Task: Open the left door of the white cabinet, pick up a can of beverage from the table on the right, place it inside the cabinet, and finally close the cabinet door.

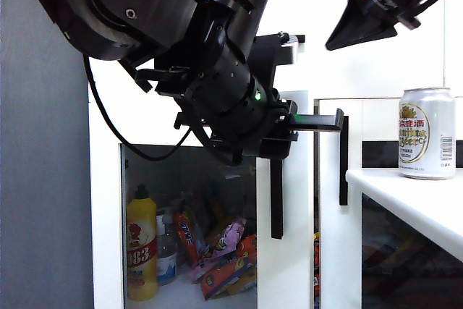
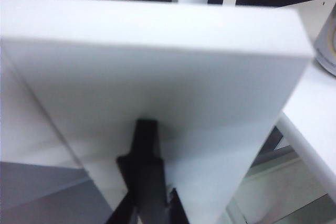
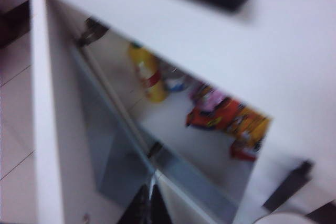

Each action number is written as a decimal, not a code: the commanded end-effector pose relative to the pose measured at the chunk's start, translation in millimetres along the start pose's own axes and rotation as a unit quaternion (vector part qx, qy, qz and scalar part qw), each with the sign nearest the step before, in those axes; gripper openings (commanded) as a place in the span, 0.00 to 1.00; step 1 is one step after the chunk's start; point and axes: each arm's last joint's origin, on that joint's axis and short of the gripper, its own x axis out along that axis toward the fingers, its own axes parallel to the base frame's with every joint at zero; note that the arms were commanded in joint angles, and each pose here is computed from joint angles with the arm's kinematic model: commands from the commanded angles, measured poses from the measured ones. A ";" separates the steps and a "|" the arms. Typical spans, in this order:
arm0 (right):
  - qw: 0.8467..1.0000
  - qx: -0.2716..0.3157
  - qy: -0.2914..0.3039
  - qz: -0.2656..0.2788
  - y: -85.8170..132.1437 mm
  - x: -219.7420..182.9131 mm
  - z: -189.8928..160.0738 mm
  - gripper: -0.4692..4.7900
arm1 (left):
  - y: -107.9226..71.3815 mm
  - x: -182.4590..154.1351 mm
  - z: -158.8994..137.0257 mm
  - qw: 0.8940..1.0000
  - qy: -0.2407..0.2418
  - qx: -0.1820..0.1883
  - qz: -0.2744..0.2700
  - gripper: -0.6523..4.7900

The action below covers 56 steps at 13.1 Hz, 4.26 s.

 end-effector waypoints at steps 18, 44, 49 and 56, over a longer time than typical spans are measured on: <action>0.970 0.025 0.162 0.178 15.1 47.2 -51.6 0.07 | -5.4 -9.8 32.7 0.994 -0.097 -0.038 -0.021 0.11; 0.951 -0.044 0.190 0.240 66.1 61.1 -52.4 0.07 | 11.3 -85.3 52.7 0.993 0.081 0.085 0.012 0.11; 0.949 -0.036 0.192 0.248 66.7 60.3 -51.8 0.07 | 26.6 -111.1 67.5 0.992 0.079 0.089 0.047 0.11; 0.945 -0.033 0.190 0.265 71.6 62.5 -52.2 0.07 | 49.3 -144.8 80.2 0.984 0.078 0.104 0.125 0.11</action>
